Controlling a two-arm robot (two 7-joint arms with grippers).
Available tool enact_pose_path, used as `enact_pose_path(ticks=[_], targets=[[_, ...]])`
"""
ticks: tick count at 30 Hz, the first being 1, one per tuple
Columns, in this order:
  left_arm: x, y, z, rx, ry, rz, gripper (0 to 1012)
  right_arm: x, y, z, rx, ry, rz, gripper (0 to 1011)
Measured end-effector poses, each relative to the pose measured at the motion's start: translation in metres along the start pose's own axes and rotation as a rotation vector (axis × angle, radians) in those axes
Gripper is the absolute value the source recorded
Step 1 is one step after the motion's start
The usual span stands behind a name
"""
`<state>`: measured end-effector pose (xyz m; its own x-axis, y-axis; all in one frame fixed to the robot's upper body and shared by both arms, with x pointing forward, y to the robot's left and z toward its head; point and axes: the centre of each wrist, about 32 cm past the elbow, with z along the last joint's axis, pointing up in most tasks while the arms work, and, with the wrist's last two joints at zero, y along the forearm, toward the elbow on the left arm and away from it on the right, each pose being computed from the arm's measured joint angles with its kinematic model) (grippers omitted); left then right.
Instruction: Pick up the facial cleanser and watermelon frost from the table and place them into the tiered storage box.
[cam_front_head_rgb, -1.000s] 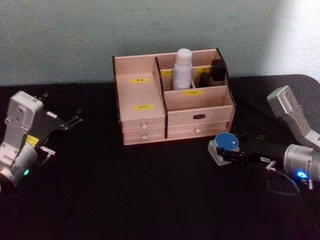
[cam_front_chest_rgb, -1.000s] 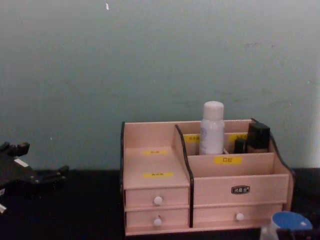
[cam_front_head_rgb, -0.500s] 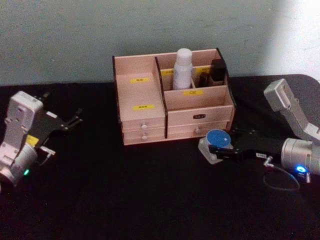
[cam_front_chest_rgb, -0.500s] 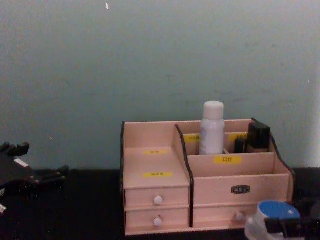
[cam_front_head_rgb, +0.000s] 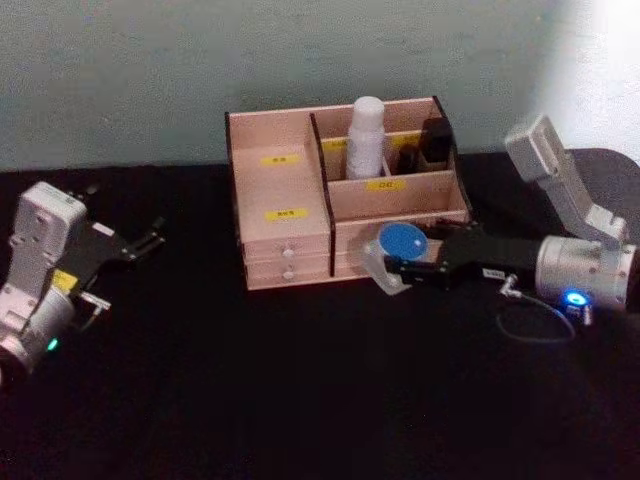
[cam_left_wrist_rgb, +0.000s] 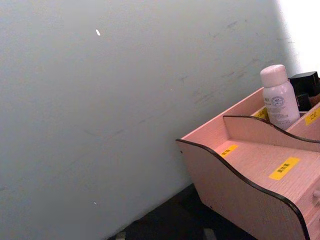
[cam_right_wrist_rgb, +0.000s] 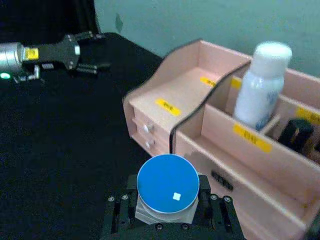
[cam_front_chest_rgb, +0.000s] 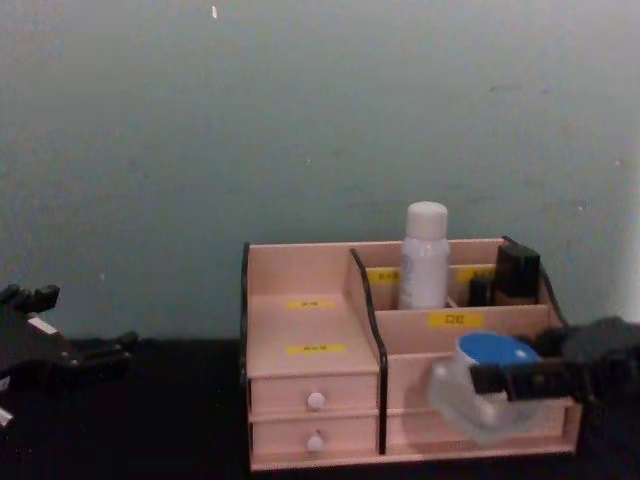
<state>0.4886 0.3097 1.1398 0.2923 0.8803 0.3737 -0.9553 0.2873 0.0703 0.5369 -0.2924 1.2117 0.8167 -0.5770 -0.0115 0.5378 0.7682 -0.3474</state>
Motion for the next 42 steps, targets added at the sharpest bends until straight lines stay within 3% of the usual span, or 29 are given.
enact_pose_path(ticks=[11, 21, 31, 42], targets=[[0.0, 0.0, 0.0, 0.0, 0.0, 0.0, 1001, 0.007, 0.022, 0.025, 0.035, -0.04, 0.013, 715], [0.0, 0.0, 0.0, 0.0, 0.0, 0.0, 1001, 0.011, 0.052, 0.051, 0.063, -0.084, 0.042, 715], [0.0, 0.0, 0.0, 0.0, 0.0, 0.0, 1001, 0.015, 0.08, 0.065, 0.061, -0.099, 0.067, 715], [0.0, 0.0, 0.0, 0.0, 0.0, 0.0, 1001, 0.017, 0.103, 0.072, 0.046, -0.107, 0.067, 715]])
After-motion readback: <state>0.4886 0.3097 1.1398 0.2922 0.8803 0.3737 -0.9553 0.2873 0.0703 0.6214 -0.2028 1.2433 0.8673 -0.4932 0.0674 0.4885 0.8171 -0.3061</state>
